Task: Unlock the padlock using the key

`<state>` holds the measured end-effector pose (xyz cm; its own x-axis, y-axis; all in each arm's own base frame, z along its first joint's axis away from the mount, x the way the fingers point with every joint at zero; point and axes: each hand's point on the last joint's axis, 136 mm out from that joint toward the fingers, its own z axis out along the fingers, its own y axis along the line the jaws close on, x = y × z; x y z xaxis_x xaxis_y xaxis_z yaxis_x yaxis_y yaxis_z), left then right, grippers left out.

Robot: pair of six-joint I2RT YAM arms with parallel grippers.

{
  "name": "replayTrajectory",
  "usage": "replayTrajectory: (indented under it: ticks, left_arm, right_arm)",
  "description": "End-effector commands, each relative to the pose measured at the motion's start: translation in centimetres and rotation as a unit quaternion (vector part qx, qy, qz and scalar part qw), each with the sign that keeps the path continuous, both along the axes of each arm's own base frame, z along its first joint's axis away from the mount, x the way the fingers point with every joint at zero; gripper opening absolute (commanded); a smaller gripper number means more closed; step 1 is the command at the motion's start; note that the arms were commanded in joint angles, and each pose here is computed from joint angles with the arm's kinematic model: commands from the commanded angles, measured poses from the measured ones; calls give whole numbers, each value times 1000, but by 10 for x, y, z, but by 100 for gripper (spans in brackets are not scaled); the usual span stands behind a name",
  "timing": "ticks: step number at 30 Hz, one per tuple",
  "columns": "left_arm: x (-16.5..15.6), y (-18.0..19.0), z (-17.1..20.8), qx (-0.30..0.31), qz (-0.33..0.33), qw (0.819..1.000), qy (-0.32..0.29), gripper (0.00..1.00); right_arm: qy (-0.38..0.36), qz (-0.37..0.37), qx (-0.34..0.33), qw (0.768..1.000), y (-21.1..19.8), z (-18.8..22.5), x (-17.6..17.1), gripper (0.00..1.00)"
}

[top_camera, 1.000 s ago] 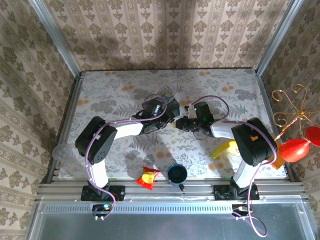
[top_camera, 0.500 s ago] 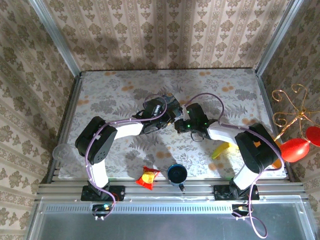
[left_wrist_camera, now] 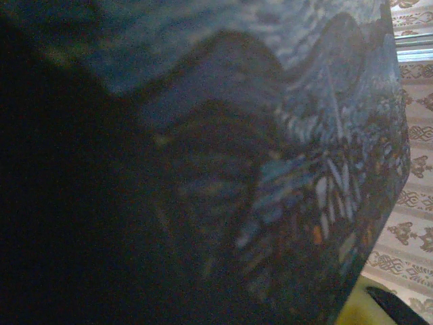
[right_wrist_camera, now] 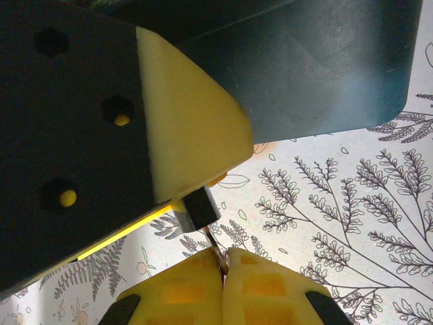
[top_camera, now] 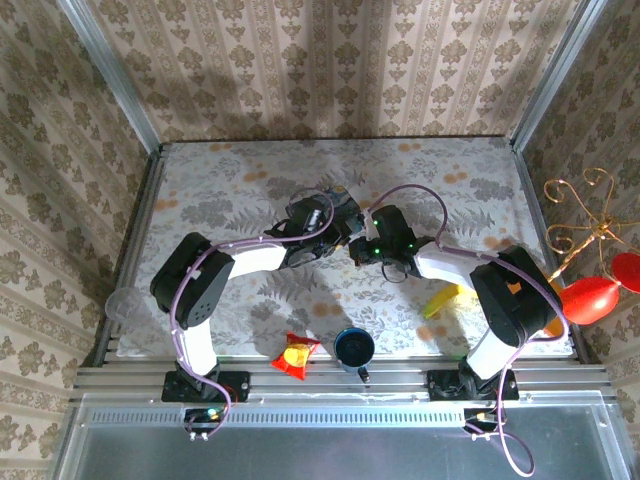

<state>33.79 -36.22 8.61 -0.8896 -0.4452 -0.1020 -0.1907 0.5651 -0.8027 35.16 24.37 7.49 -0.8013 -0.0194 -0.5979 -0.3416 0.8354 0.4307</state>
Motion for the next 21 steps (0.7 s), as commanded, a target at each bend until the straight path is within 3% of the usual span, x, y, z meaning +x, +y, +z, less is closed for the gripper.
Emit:
replayTrajectory:
  ticks: [1, 16, 21]
  left_arm:
    - [-45, -40, 17, -53, -101, 993, 40, 0]
    - [-49, -39, 9, -58, -96, 992, 52, 0]
    - [-48, -40, 11, -63, -95, 992, 48, 0]
  right_arm:
    - [-111, 2, 61, 992, 23, 70, 38, 0]
    - [-142, 33, -23, 989, 9, 64, 35, 0]
    - [-126, 22, -2, 992, 13, 65, 37, 0]
